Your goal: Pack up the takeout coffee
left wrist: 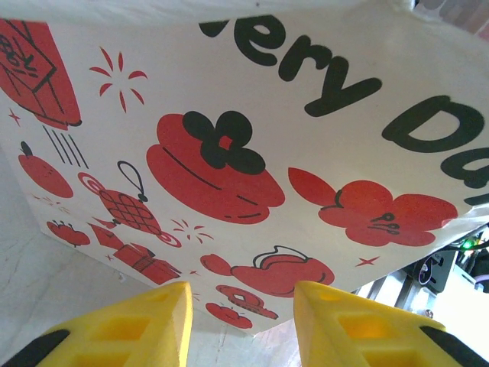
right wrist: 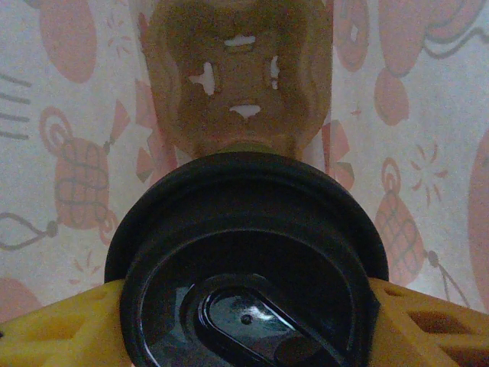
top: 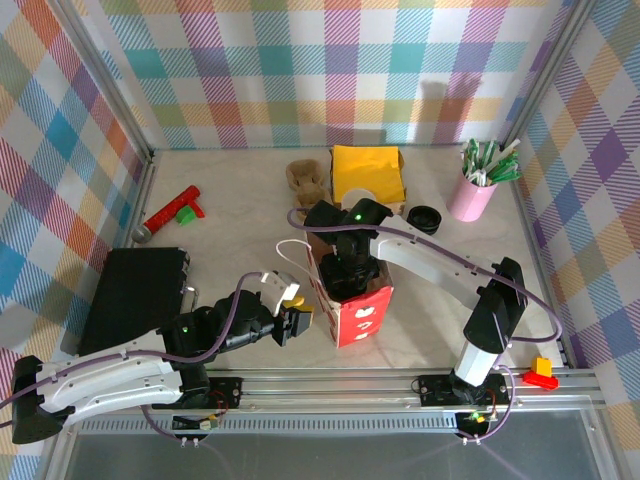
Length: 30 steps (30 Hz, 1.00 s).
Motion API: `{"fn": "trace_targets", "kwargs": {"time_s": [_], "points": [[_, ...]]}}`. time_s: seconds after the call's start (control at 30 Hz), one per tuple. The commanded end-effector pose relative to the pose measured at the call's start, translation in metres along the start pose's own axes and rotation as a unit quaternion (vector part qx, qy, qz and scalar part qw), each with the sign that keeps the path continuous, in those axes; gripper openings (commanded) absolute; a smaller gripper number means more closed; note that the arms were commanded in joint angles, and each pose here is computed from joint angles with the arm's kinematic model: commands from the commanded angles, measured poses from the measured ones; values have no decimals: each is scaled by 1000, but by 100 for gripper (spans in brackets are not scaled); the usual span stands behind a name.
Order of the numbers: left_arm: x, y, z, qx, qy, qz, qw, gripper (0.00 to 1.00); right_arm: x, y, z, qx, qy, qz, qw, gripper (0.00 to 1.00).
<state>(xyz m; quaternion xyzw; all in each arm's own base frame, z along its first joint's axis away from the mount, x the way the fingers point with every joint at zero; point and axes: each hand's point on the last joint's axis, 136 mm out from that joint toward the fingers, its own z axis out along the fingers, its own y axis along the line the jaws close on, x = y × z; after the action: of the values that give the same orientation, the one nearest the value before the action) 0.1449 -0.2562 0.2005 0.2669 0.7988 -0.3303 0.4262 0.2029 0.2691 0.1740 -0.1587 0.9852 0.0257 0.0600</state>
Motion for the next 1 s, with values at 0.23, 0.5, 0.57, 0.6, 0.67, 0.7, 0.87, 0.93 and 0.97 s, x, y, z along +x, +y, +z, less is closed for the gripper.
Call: {"fn": "trace_targets", "kwargs": {"time_s": [0.23,0.5,0.57,0.6,0.67,0.7,0.87,0.93,0.97], "points": [[-4,3,0,-3,-9,-6,1000,40,12,-1,-19,-3,3,3,1000,53],[-2,4,1,-4,-9,-8,1000,40,18,-2,-29,2,-1,-10,1000,53],[-2,5,2,-7,-8,-8,1000,39,18,-3,-30,5,-4,-14,1000,53],[-2,5,2,-7,-8,-8,1000,40,19,-4,-32,4,-6,-16,1000,53],[-1,5,2,-6,-8,-8,1000,40,19,-3,-34,2,-8,-21,1000,53],[-1,5,2,-6,-7,-9,1000,40,19,-3,-34,3,-10,-22,1000,53],[-1,6,2,-7,-8,-11,1000,39,21,-1,-26,5,-4,-30,1000,53],[0,6,2,-6,-7,-11,1000,40,21,1,-22,4,-3,-32,999,53],[-1,6,2,-6,-8,-11,1000,40,21,1,-19,4,-2,-32,999,53]]}}
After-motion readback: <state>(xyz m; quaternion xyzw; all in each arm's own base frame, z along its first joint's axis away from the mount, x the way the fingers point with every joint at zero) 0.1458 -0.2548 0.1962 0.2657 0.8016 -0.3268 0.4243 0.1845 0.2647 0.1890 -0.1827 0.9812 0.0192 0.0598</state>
